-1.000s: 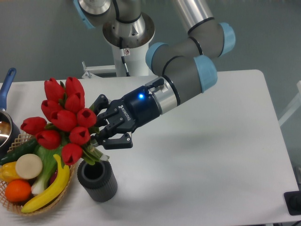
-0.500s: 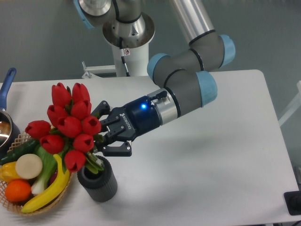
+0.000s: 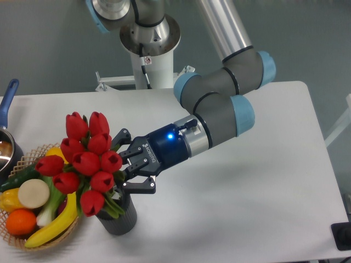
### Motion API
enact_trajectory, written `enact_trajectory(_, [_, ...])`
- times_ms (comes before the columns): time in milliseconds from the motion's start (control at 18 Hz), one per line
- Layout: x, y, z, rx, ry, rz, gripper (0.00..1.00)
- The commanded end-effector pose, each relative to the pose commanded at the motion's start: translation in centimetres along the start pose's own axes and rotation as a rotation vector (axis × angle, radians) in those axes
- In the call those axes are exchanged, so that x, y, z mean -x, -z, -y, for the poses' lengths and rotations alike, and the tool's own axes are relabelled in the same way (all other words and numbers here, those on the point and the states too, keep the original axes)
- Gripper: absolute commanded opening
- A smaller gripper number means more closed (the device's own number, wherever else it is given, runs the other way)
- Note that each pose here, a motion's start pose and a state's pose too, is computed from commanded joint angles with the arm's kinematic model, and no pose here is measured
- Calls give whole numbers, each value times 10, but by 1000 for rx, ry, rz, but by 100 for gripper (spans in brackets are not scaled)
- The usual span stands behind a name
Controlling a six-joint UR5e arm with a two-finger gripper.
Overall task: Insert the flowers into the vase
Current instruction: 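Lower the tulip stems into the black vase opening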
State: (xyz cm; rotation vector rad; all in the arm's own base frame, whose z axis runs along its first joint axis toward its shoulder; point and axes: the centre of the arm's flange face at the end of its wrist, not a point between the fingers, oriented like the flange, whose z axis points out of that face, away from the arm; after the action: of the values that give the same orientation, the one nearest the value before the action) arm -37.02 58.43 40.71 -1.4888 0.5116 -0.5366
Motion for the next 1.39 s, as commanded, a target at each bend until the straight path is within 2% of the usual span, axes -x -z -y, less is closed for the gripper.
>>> enact_trajectory(389, [-4, -8, -5, -1, 17, -13, 33])
enact_trajectory(1389, [-4, -4, -62, -1, 118, -5, 34])
